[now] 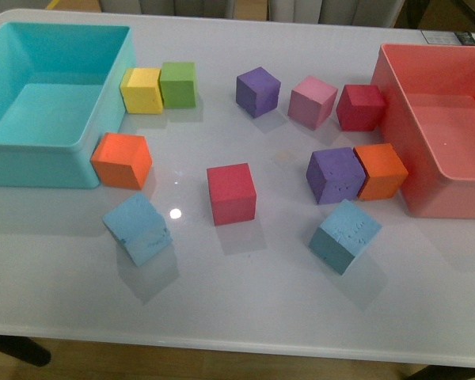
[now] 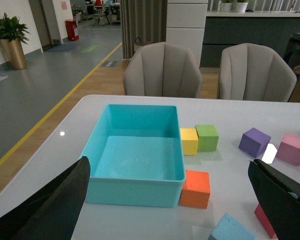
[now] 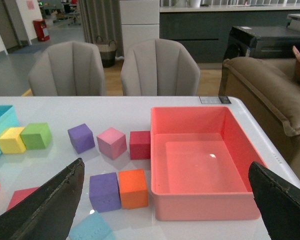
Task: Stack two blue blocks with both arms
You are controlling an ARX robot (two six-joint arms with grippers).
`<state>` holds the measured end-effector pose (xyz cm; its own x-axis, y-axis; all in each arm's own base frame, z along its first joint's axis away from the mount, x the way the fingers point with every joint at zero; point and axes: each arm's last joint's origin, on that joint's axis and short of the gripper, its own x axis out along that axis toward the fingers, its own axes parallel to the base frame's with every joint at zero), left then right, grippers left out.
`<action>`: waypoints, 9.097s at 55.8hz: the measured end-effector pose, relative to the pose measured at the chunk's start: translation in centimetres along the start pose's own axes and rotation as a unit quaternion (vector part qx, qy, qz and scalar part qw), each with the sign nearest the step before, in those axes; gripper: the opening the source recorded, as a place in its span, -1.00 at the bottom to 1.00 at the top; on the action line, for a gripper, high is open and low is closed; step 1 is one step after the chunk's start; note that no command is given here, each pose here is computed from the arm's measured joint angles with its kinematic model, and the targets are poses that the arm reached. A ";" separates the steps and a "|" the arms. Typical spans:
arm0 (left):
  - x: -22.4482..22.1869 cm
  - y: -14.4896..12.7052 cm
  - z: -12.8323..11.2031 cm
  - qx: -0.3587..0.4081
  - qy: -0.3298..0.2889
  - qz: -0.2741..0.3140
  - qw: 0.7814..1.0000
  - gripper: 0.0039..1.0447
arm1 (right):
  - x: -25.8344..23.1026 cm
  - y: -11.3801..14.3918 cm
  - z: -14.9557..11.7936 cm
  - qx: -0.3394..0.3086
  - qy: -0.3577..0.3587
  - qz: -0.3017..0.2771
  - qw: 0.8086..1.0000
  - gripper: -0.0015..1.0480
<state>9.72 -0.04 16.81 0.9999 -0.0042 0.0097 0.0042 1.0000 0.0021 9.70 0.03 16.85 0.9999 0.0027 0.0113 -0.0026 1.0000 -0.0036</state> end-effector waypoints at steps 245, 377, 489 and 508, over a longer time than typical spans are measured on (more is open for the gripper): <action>0.0 0.0 0.0 0.000 0.000 0.000 1.000 0.84 | 38.4 24.2 -14.9 -0.239 0.416 0.266 0.836 0.24; 0.0 0.0 0.0 0.000 0.000 0.000 1.000 0.84 | 6.4 0.3 -0.8 -0.003 0.014 0.006 1.000 -0.96; 0.0 0.0 0.0 0.000 0.000 0.000 1.000 0.84 | 0.0 0.0 0.0 -0.003 0.000 0.000 1.000 -0.15; 0.3 -0.4 -0.1 0.042 0.180 -0.010 0.983 0.84 | 0.0 0.0 0.0 -0.003 0.000 0.000 1.000 0.83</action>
<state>10.02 -0.46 16.72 0.9382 -0.0066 -0.3461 0.0374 0.9959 0.0823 9.71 0.03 16.86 0.9999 0.0019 0.0116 -0.0018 1.0000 -0.0093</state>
